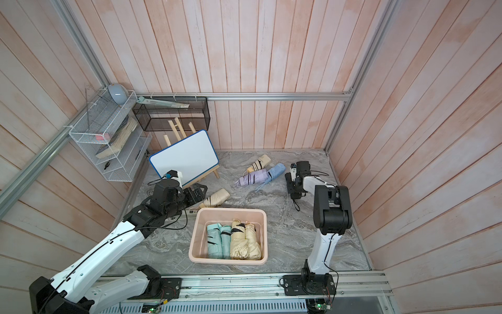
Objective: Put the umbrella into the storage box
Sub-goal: Pick up the umbrella from the center of the board.
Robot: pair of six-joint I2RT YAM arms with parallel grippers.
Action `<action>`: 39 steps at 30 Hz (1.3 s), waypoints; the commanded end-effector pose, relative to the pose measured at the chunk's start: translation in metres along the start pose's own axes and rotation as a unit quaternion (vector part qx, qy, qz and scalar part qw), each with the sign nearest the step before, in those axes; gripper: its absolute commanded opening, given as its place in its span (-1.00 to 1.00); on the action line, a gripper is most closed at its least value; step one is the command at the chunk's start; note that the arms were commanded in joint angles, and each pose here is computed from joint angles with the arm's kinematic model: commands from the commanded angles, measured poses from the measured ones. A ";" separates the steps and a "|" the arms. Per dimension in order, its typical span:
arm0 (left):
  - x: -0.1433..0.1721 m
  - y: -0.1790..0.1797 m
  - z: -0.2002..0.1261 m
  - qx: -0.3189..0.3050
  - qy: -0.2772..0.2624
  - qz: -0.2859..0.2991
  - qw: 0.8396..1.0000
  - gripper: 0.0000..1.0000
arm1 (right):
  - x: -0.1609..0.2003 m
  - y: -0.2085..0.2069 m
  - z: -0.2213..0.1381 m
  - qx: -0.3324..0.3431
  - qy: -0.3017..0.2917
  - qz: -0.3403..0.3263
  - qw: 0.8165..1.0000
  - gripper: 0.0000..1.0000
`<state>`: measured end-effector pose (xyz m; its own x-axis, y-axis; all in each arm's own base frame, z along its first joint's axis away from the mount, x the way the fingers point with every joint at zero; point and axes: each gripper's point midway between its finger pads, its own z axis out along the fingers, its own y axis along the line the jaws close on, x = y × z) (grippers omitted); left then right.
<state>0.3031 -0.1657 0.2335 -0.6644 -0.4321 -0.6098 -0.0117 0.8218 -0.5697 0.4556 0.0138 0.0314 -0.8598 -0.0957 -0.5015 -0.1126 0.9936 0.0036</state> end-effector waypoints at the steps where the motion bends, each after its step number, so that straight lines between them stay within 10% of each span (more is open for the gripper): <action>1: -0.016 -0.017 -0.005 0.027 -0.018 0.008 0.999 0.99 | -0.027 -0.001 -0.031 -0.014 -0.068 0.045 0.997 -0.25; 15: -0.042 -0.058 -0.004 0.084 -0.030 0.028 0.996 0.99 | -0.054 0.028 -0.133 -0.091 -0.193 0.078 0.974 -0.40; 39: -0.031 -0.184 -0.004 0.309 0.080 0.120 0.940 0.99 | -0.043 0.196 -0.275 -0.175 -0.292 -0.237 0.910 -0.43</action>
<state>0.3325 -0.2898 0.3483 -0.6979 -0.2120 -0.6841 0.4978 0.5432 -0.6761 0.3380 0.1868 0.2551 -0.3906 -0.3281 -0.8601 -0.6092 0.7926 -0.0257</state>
